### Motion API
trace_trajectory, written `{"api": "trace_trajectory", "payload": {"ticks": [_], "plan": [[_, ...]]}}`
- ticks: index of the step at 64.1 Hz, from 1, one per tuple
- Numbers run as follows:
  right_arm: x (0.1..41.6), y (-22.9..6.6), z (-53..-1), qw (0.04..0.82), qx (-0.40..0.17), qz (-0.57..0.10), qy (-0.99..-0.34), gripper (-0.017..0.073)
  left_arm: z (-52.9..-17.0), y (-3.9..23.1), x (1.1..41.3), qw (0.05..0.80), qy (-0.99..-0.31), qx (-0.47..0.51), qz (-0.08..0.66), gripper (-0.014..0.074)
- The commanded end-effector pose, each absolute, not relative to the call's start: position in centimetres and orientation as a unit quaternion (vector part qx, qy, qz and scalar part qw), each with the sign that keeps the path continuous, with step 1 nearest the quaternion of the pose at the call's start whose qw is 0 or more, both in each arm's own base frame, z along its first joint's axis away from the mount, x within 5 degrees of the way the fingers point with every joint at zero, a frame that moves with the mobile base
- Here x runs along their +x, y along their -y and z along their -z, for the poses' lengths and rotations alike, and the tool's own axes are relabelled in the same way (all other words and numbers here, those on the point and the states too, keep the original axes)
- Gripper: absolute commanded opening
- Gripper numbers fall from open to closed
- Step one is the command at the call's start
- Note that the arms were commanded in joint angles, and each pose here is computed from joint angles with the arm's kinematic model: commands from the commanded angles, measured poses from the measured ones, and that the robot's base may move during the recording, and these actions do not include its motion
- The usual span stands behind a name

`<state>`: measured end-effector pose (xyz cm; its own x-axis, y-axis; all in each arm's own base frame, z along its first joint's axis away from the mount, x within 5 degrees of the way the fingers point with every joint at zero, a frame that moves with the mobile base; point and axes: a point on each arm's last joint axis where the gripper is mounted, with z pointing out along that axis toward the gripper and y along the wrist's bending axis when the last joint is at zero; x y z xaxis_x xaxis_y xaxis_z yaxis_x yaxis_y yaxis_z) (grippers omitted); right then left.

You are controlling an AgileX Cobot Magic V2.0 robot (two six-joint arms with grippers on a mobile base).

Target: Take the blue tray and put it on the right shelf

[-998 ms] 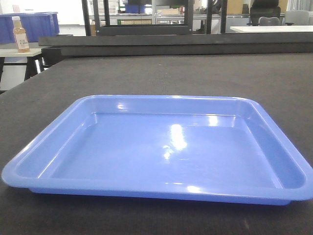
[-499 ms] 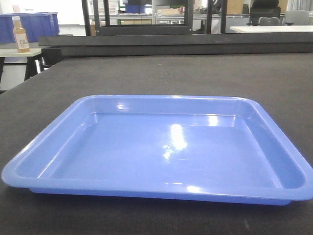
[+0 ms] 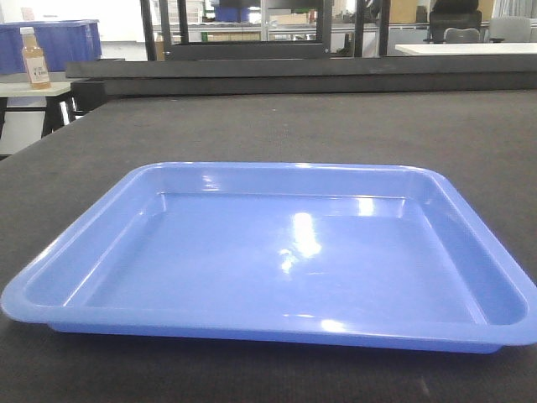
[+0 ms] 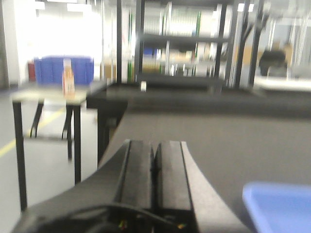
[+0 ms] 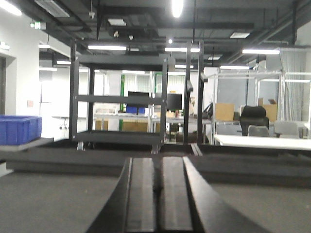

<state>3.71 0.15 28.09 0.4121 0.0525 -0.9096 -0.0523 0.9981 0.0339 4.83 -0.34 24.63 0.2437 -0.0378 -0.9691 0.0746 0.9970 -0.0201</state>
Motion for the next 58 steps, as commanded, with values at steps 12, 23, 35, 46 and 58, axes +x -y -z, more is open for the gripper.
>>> {"api": "trace_trajectory", "payload": {"ticks": [12,23,35,46,58], "plan": [[1.4,-0.1,-36.5,0.827,0.007,-0.037,-0.561,0.0042,-32.7,0.2,3.7,0.793,-0.608,0.017,0.032,-0.0049],[3.5,-0.3,-39.9,0.739,0.013,-0.050,-0.672,0.0042,-36.2,0.4,5.2,0.712,-0.701,0.018,0.031,-0.0049],[8.0,-0.5,-40.5,0.569,0.011,-0.043,-0.821,0.0042,-37.3,0.5,8.8,0.541,-0.840,0.024,0.013,-0.0049],[12.3,-0.7,-38.8,0.406,0.011,-0.037,-0.913,0.0042,-37.3,0.7,12.2,0.449,-0.893,0.025,0.009,-0.0049],[16.2,-0.9,-36.2,0.311,0.014,-0.038,-0.950,0.0042,-35.6,1.1,15.4,0.395,-0.918,0.023,0.022,-0.0049]]}}
